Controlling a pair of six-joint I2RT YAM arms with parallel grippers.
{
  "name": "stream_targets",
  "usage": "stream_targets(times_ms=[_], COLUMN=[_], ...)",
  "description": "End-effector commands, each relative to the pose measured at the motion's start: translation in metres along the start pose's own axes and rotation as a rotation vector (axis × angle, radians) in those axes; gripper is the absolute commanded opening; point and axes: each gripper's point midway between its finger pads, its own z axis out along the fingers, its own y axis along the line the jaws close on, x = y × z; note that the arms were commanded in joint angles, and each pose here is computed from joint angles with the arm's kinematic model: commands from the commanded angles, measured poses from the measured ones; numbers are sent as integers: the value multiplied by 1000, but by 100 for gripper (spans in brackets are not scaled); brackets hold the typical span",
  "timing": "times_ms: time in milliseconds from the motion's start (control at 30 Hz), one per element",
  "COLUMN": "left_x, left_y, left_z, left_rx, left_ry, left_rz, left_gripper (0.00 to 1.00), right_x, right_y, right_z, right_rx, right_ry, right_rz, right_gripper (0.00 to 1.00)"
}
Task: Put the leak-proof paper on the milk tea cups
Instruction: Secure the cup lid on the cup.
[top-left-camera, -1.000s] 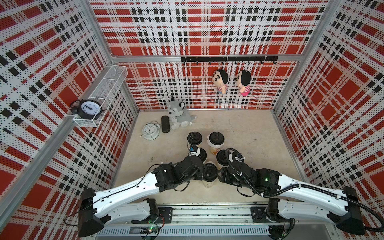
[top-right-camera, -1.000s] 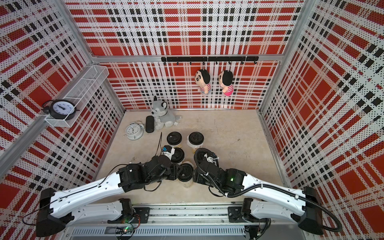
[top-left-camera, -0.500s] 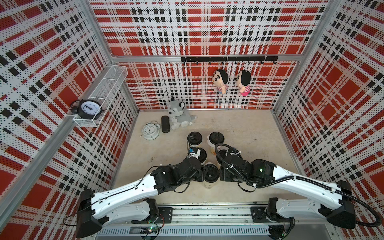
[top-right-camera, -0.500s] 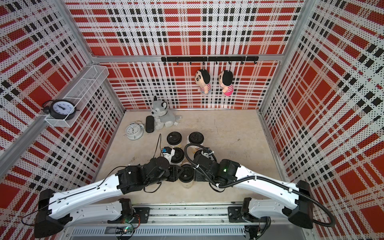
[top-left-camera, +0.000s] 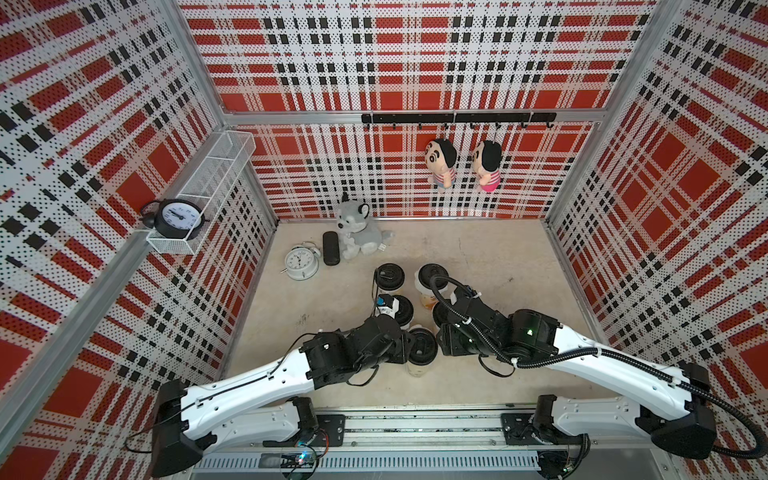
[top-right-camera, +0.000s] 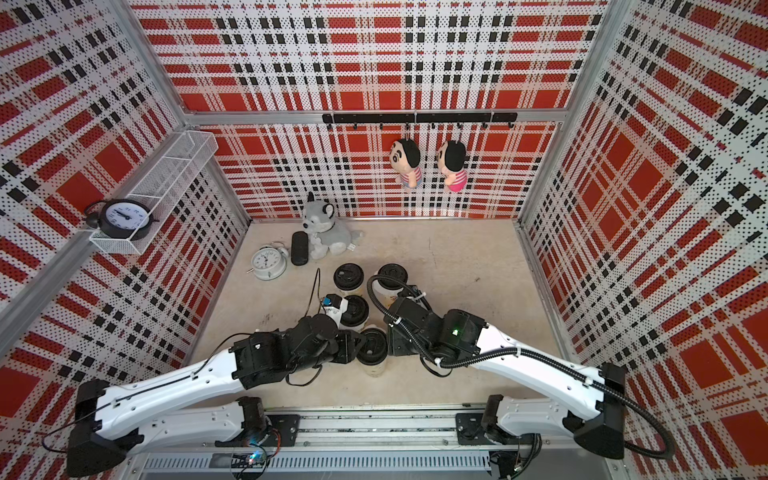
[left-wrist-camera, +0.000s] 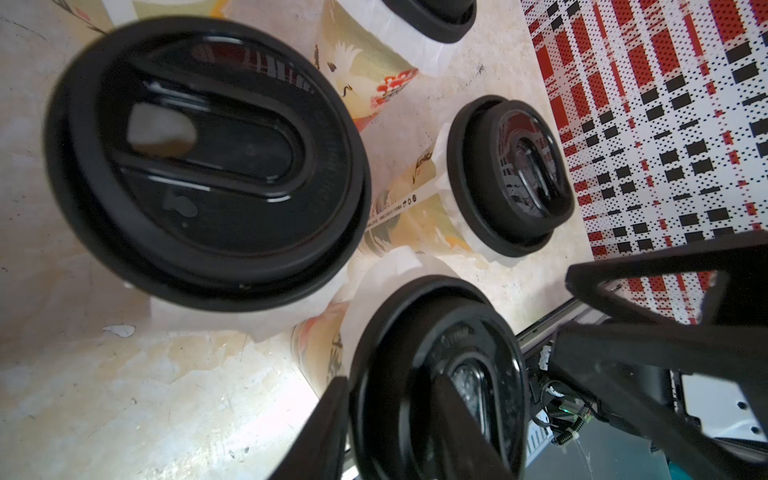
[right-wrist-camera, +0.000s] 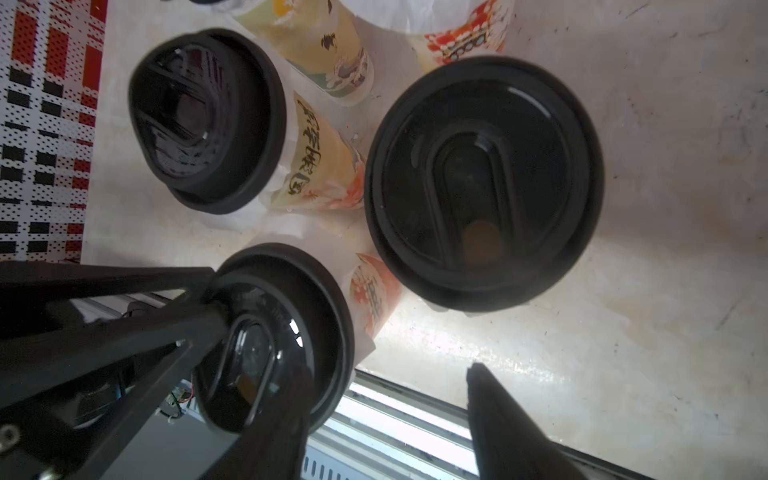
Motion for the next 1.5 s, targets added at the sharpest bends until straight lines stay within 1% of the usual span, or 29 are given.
stream_targets(times_ms=[0,200,533,800,967,1300,1467], left_x=[53,54,54,55,56,58,59], left_y=[53,54,55,56,54,55,57], left_z=[10,9,8,9,12,13,13], left_rx=[-190,-190,-187,-187,-184,-181,-177], left_ry=[198,196,192,194,200,203,202], left_rz=[57,54,47,50,59,69,61], left_gripper=[36,36,36,36,36,36,36], right_x=[13,30,34,46,57,99,104], right_y=[0,7,22,24,9,-40,-52], right_z=[-3,1,12,25,34,52,54], right_rx=[-35,-66,-125,-134,-66,164,222], right_ry=[30,70,82,117,154,295,306], right_rz=[19,12,31,62,81,42,37], right_gripper=[61,61,60,59,59,59,59])
